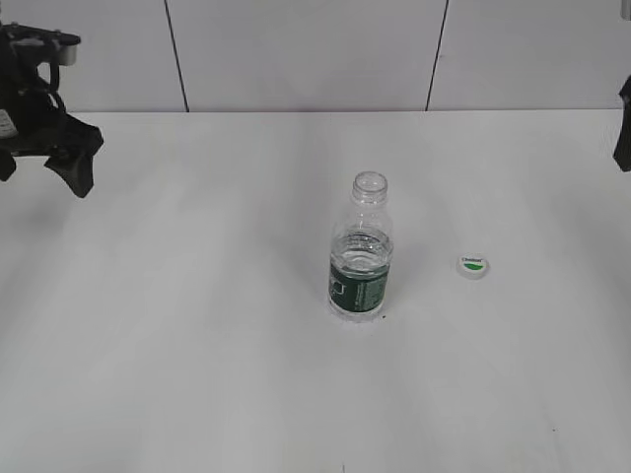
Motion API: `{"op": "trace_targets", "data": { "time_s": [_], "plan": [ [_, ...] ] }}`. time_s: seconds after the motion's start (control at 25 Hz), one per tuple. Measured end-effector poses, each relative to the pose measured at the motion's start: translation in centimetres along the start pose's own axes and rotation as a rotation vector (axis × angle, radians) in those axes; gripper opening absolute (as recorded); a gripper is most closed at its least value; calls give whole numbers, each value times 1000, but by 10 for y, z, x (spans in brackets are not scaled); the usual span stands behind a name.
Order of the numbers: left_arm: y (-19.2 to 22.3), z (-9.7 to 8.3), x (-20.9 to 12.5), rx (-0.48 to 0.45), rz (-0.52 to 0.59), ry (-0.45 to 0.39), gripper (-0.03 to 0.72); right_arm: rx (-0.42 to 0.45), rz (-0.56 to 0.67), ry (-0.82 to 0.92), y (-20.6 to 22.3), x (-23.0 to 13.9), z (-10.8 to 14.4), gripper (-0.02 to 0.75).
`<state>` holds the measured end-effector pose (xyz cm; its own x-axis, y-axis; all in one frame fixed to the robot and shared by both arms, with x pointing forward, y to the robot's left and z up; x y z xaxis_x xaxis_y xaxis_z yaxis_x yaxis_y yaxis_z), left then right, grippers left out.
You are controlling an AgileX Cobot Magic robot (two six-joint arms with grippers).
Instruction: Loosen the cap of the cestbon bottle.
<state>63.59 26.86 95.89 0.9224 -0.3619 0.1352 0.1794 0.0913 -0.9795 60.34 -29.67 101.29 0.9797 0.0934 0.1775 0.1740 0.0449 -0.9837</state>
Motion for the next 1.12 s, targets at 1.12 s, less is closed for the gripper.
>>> {"op": "trace_targets", "data": {
  "time_s": [1.12],
  "plan": [
    [-44, -54, -177, -81, -93, -57, 590, 37, -87, 15, -29, -162, 23, 586]
  ]
}}
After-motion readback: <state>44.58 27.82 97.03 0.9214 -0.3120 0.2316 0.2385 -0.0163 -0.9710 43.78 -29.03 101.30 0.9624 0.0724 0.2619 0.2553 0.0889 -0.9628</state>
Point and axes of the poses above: a point on each arm's last joint axis where the gripper is mounted, y pointing out along that axis toward the gripper, z along the wrist's bending axis when the last joint is at zero, x = y × z, the point moved 4 cm from there along y, pointing out along that axis toward the gripper, and after that the axes turned 9 degrees about y, right-handed, at the moved point
